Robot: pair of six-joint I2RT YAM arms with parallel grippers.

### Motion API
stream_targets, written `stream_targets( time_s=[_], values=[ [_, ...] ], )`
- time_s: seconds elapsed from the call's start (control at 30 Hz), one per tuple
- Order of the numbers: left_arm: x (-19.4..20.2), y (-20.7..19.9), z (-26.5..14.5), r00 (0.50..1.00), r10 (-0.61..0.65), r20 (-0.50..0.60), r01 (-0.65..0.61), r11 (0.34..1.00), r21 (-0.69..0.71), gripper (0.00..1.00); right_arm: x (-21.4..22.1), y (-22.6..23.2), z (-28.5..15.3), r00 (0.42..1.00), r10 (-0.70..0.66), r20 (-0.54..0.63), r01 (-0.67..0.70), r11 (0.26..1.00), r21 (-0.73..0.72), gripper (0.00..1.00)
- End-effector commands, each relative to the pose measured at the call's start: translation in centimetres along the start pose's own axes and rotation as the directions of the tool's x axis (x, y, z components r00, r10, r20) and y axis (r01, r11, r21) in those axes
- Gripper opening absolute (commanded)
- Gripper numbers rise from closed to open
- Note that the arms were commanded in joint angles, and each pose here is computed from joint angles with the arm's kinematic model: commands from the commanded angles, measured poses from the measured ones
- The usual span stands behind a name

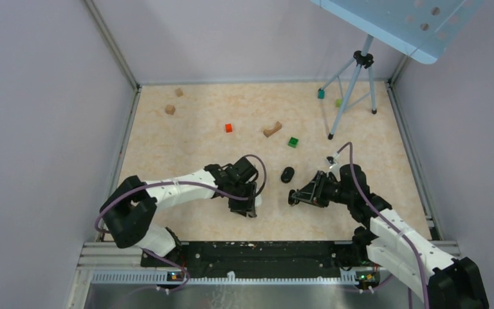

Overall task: Insert the wireless bluetooth earbuds into the charging case
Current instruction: Move the left earbud to the center of the board.

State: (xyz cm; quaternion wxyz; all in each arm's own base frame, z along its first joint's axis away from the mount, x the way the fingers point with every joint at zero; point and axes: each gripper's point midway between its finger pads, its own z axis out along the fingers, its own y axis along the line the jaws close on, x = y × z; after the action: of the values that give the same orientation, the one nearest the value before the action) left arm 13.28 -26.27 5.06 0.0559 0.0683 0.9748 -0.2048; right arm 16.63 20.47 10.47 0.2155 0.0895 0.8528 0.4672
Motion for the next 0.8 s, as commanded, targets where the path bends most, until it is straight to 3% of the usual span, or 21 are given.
stream_targets(
  time_s=[0.0, 0.23, 0.77],
  values=[
    [-1.4, -0.2, 0.6, 0.997, -0.053, 0.049, 0.056, 0.997, -0.062, 0.41, -1.2, 2.4, -0.2, 0.999, -0.042, 0.025, 0.044, 0.997, -0.063, 0.0],
    [-2.3, 0.5, 1.3, 0.991, -0.083, 0.104, 0.093, 0.991, -0.096, 0.36, -1.1, 2.6, -0.2, 0.999, -0.047, 0.017, 0.048, 0.997, -0.068, 0.0],
    [-2.2, 0.2, 2.6, 0.996, -0.067, 0.053, 0.073, 0.991, -0.109, 0.35, -1.7, 3.1, 0.1, 0.998, -0.058, 0.017, 0.059, 0.996, -0.069, 0.0]
  ],
)
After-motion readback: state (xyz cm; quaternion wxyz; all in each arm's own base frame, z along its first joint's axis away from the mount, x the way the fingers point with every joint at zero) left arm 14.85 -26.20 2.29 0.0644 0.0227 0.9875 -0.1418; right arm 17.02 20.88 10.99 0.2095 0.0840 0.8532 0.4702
